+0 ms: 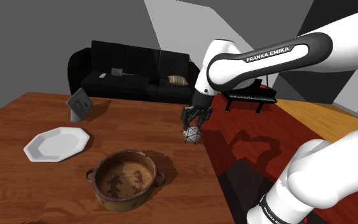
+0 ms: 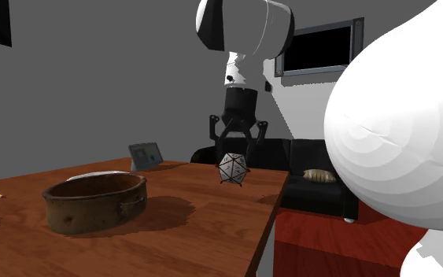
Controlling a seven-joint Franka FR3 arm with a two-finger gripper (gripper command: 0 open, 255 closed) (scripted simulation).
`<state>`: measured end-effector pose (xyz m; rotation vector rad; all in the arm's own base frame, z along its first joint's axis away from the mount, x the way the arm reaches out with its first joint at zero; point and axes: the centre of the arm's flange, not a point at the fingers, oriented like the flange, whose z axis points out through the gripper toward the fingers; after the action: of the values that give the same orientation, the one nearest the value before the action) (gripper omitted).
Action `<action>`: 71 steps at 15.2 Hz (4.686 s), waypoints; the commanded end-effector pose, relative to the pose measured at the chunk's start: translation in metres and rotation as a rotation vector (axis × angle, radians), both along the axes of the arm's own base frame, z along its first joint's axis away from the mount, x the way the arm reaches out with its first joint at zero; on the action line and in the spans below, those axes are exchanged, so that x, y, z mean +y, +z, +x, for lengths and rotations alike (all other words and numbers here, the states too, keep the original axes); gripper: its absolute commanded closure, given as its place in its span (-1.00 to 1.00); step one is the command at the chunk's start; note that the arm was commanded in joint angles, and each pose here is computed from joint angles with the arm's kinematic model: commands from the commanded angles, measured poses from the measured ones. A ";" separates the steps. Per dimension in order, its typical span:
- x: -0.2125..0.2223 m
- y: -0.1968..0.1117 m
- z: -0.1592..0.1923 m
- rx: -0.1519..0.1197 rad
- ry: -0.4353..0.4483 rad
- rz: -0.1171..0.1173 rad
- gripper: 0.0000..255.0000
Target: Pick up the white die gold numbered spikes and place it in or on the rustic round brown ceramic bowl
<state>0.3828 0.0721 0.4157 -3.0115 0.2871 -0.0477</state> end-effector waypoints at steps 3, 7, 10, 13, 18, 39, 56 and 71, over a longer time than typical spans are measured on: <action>0.000 0.022 0.000 0.000 0.000 0.000 1.00; 0.000 0.043 0.000 0.000 0.000 0.000 1.00; 0.000 0.059 0.000 0.000 0.000 0.000 1.00; 0.000 0.075 0.000 0.000 0.000 0.000 1.00; 0.040 0.084 0.002 0.000 0.000 0.000 1.00; 0.288 0.082 0.014 0.000 0.000 0.000 1.00; 0.288 0.012 0.014 0.000 0.000 0.000 1.00; 0.282 0.062 0.012 0.000 0.000 0.000 -1.00</action>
<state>0.3946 0.3543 0.4744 -3.0110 0.2875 -0.0487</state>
